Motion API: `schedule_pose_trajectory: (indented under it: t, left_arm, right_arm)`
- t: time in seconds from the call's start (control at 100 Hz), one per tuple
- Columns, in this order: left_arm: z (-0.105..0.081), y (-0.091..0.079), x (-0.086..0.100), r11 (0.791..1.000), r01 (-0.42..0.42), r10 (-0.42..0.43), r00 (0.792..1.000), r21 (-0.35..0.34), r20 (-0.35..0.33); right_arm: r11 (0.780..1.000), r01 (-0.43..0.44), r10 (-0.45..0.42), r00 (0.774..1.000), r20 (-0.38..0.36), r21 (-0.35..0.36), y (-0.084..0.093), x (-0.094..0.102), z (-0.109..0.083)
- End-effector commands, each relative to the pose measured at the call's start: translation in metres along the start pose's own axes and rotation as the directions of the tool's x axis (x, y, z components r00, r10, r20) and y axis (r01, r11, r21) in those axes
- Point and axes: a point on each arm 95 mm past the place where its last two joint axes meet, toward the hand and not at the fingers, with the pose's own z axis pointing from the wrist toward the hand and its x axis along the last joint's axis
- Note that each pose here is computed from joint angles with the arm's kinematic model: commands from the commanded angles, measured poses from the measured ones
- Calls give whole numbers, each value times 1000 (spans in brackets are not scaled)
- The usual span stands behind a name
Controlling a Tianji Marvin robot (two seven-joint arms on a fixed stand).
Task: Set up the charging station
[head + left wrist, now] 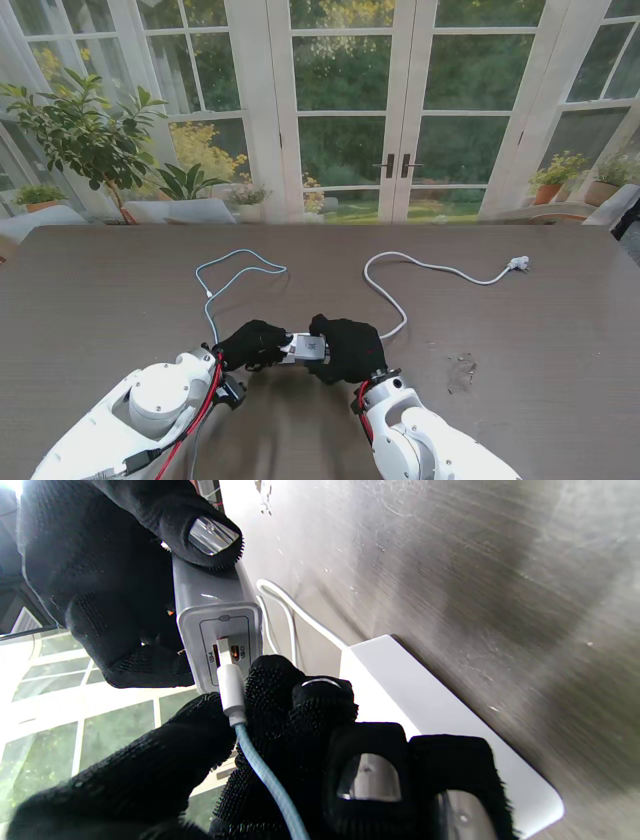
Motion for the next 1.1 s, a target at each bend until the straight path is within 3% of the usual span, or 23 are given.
schedule_pose_trajectory:
  t: [0.0,0.52,1.09]
  left_arm:
    - [2,9,3,999,32,-32,999,-25,-8]
    - [1,9,2,998,62,-62,998,-17,-1]
    - [-2,5,2,1000,27,-27,1000,16,-1]
  right_arm:
    - [1000,-20,20,1000,-14,1,2,10,3]
    - [1000,-21,21,1000,-11,8,4,9,2]
    - [999,-30,30,999,-12,20,3,10,1]
